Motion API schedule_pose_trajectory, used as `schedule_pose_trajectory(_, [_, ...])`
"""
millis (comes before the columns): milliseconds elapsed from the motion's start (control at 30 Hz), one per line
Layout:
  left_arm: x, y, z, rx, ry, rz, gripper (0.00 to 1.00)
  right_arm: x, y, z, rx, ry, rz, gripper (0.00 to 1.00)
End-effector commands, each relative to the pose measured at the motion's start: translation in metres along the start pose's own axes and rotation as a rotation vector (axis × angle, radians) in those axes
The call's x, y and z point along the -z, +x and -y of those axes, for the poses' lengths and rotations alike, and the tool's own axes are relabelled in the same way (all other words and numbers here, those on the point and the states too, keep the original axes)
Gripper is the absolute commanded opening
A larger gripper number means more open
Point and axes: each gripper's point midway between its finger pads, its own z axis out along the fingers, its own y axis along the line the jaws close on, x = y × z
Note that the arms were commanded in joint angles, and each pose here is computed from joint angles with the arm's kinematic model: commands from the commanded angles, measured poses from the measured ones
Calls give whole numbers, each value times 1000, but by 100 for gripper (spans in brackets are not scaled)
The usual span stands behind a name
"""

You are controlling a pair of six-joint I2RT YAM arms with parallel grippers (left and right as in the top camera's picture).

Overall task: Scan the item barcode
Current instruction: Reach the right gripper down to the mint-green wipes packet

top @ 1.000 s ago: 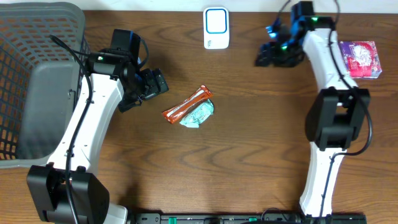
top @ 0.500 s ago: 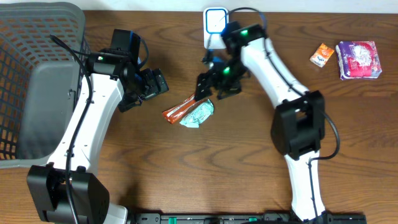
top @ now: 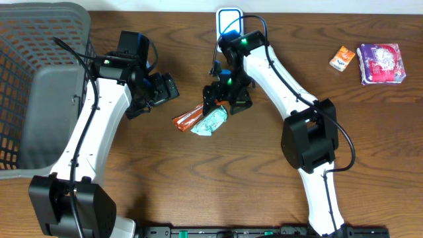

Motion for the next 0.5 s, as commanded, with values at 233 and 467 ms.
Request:
schedule_pose_trajectory(233, [1, -3, -1, -5, -9, 6, 98, 18, 8, -25, -64, -96, 11, 88])
schedule_pose_trajectory(467, [1, -3, -1, -5, -9, 6, 98, 16, 8, -28, -134, -94, 8, 91])
